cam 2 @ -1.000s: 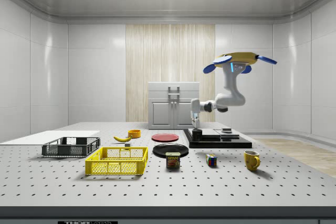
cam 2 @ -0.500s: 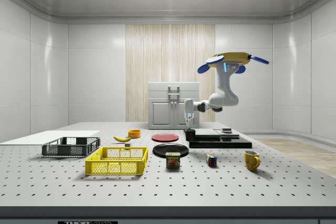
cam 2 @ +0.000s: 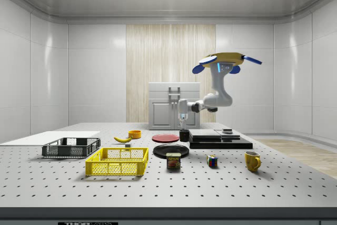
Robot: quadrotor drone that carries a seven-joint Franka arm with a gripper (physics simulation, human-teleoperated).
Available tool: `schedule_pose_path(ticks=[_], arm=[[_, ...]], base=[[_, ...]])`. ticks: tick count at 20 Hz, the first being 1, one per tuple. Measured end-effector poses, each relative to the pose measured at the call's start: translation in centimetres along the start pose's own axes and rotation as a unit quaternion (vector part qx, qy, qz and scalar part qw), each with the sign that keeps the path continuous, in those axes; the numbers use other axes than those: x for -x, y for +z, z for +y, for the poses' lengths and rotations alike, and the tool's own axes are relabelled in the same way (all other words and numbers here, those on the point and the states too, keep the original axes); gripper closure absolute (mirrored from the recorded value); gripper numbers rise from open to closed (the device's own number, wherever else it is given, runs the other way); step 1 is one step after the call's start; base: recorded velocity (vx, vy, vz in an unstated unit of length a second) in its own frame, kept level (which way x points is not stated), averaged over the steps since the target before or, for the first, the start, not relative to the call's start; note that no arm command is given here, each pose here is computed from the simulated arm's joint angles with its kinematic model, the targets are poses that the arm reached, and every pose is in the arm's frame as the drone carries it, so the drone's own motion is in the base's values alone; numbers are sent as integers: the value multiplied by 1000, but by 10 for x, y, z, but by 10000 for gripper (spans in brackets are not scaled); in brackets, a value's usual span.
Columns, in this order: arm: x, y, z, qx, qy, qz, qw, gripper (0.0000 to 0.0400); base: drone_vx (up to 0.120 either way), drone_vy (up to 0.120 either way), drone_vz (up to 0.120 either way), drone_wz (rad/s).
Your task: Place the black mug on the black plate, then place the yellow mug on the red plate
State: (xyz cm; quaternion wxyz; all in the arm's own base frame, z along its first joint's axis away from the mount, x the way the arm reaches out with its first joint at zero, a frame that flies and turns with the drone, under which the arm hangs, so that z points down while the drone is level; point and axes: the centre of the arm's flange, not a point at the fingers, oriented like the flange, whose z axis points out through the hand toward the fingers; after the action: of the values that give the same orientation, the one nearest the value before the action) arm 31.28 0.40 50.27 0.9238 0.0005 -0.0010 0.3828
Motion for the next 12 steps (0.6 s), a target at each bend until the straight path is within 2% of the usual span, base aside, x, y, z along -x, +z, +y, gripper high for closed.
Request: schedule_pose_path(ticks=[3, 12], arm=[[0, 0, 0, 0, 0, 0, 1000, 290], [0, 0, 0, 0, 0, 0, 1000, 290]], base=[[120, 0, -107, 0], [120, 0, 0, 0]])
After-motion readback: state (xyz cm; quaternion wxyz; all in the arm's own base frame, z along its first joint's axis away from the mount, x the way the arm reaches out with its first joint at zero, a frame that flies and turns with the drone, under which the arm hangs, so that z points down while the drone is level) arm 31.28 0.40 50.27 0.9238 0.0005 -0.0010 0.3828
